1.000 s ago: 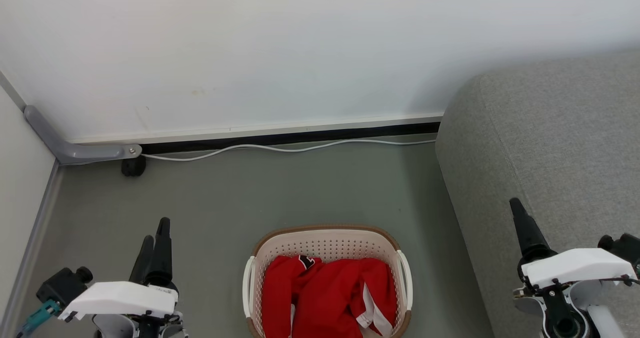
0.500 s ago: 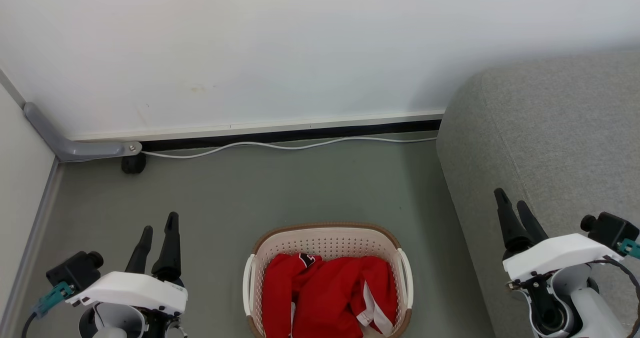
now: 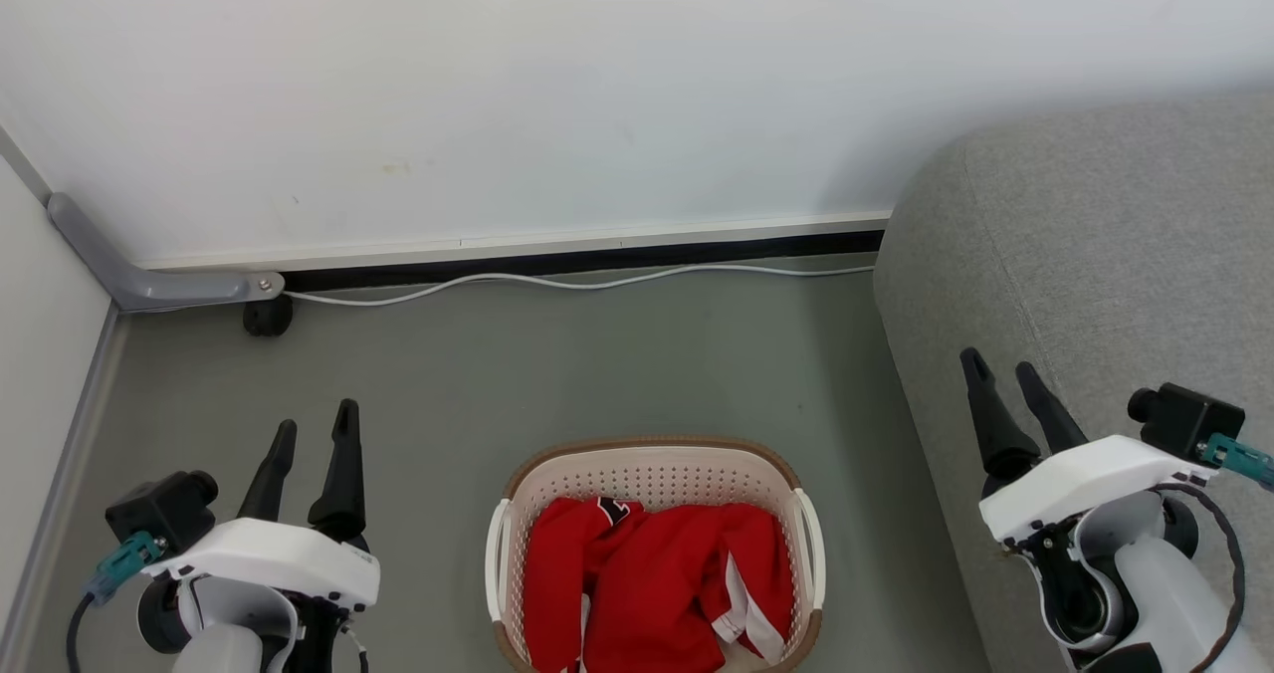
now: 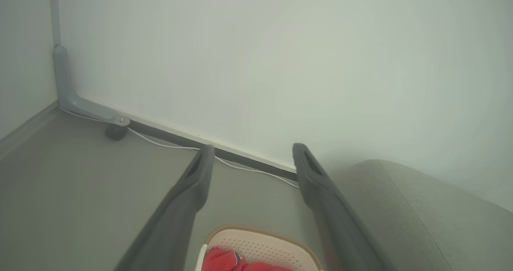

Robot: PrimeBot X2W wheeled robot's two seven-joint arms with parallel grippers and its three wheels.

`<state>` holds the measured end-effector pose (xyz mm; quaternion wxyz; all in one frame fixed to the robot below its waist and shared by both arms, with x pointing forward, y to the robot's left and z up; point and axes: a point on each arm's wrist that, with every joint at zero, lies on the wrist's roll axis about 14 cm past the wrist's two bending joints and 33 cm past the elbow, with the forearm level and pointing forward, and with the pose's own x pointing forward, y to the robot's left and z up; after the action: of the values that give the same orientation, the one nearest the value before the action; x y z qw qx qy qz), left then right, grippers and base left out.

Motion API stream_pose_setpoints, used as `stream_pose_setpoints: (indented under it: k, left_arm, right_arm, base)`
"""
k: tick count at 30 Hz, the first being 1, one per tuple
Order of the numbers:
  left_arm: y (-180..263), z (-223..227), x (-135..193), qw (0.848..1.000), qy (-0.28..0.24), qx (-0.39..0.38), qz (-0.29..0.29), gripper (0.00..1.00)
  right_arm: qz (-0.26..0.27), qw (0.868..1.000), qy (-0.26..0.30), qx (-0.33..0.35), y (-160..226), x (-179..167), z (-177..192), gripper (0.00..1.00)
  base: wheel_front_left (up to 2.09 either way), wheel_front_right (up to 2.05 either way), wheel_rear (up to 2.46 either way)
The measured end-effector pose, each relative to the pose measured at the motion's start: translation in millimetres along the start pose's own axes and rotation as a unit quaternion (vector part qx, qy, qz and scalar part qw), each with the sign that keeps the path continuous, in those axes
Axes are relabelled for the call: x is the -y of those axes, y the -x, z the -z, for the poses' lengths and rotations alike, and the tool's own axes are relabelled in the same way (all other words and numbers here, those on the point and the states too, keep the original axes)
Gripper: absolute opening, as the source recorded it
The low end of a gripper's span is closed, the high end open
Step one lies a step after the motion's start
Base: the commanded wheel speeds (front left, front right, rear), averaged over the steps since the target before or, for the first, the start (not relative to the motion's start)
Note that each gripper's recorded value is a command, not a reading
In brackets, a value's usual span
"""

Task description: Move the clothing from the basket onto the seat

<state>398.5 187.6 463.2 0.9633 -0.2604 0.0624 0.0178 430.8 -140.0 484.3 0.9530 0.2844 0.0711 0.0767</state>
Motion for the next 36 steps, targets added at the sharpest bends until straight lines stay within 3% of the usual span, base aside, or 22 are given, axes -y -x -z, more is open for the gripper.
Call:
stream_pose_setpoints:
  k: [18, 36]
  left_arm:
    - [-7.1, -12.3, 7.8, 0.993, -0.112, 0.026, 0.019, 1.00]
    - [-14.6, -30.0, 15.3, 0.976, -0.206, 0.060, 0.032, 1.00]
  right_arm:
    - [-0.028, 0.993, 0.117, 0.011, -11.8, -10.4, -11.3, 1.00]
    - [-0.056, 0.971, 0.229, 0.033, -24.5, -21.3, -26.4, 1.00]
  base:
    - [0.00, 0.00, 0.00]
    - [0.00, 0.00, 0.00]
